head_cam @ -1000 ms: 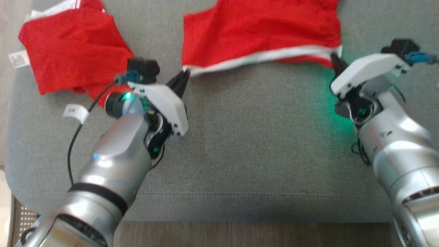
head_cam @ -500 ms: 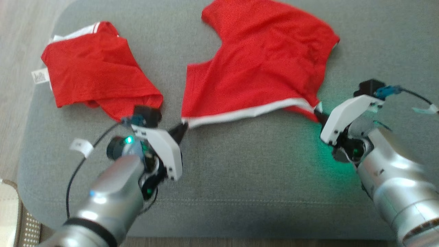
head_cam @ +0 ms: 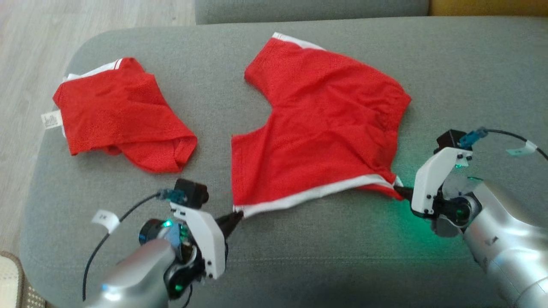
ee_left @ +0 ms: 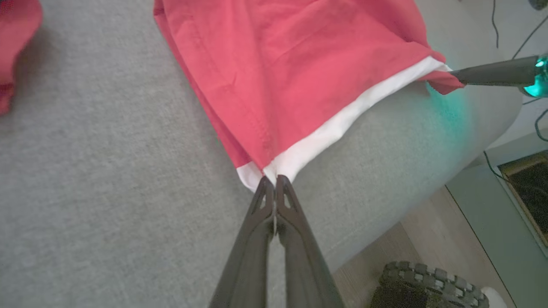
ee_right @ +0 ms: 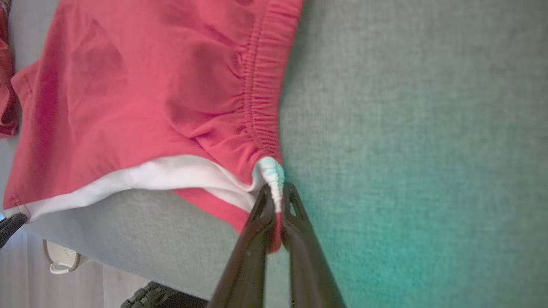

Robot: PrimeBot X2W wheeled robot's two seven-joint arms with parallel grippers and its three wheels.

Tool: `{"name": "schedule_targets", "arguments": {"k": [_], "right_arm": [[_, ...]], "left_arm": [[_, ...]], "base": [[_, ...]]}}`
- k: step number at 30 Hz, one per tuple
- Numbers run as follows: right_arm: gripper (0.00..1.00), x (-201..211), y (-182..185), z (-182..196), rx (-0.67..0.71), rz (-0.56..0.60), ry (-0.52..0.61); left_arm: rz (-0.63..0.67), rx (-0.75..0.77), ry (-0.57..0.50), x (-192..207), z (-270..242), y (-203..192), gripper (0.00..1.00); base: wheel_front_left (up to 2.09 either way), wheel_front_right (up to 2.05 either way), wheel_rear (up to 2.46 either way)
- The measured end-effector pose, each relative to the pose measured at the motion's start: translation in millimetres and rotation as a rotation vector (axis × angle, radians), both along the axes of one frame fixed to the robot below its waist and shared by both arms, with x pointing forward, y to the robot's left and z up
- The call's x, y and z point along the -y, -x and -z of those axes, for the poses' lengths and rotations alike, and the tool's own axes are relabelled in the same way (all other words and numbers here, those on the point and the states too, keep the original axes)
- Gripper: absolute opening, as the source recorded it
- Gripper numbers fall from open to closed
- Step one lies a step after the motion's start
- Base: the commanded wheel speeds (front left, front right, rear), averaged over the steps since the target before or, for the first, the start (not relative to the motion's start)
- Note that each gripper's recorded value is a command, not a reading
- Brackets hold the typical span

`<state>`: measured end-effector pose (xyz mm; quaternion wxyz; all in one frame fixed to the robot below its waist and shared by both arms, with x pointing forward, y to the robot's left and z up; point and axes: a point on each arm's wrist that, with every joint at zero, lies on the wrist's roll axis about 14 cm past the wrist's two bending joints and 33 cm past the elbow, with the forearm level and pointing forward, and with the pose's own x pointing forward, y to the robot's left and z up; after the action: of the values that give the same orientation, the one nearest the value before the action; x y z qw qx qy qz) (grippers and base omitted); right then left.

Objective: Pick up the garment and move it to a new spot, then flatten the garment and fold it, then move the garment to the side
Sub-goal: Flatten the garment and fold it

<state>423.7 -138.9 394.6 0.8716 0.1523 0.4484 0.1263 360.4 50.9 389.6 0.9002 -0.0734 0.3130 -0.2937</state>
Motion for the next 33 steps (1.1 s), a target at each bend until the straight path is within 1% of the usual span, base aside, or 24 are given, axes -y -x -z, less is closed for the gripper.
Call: {"name": "schedule_targets", "arguments": {"k": [7, 11, 15, 20, 23, 27, 30, 33], "right_arm": [[0.0, 7.9, 32.2, 5.9, -0.118, -0.047, -0.004], [0.0, 11.5, 54.0, 10.0, -0.184, -0.09, 0.01], [0.0, 19.6, 75.2, 12.2, -0.224, -0.123, 0.031], [0.0, 19.2, 86.9, 15.3, -0.251, -0.131, 0.014], [0.0, 18.0, 85.4, 13.2, -0.239, -0.126, 0.0], [0.0, 17.3, 76.1, 6.7, -0.198, -0.094, -0.041], [0.0, 12.3, 68.1, 1.6, -0.166, -0.07, -0.082], [0.0, 6.6, 56.0, -7.0, -0.118, -0.048, -0.117]], "left_arm": [[0.072, -0.078, 0.007, 0.8, 3.5, 33.3, 0.0], [0.11, -0.096, -0.013, -2.7, 2.1, 49.5, 0.0], [0.113, -0.114, -0.017, -9.0, -2.5, 66.2, 0.0], [0.109, -0.12, -0.022, -12.2, -7.2, 74.2, 0.0], [0.104, -0.11, -0.022, -13.5, -10.8, 72.1, 0.0], [0.084, -0.083, -0.022, -17.4, -19.7, 59.0, 0.0], [0.088, -0.035, -0.043, -20.4, -31.0, 38.9, 0.0], [0.093, 0.03, -0.066, -23.1, -49.5, 8.2, 0.0]], "base": [[0.0, 0.0, 0.0], [0.0, 0.0, 0.0], [0.0, 0.0, 0.0], [0.0, 0.0, 0.0], [0.0, 0.0, 0.0], [0.0, 0.0, 0.0], [0.0, 0.0, 0.0], [0.0, 0.0, 0.0]]}}
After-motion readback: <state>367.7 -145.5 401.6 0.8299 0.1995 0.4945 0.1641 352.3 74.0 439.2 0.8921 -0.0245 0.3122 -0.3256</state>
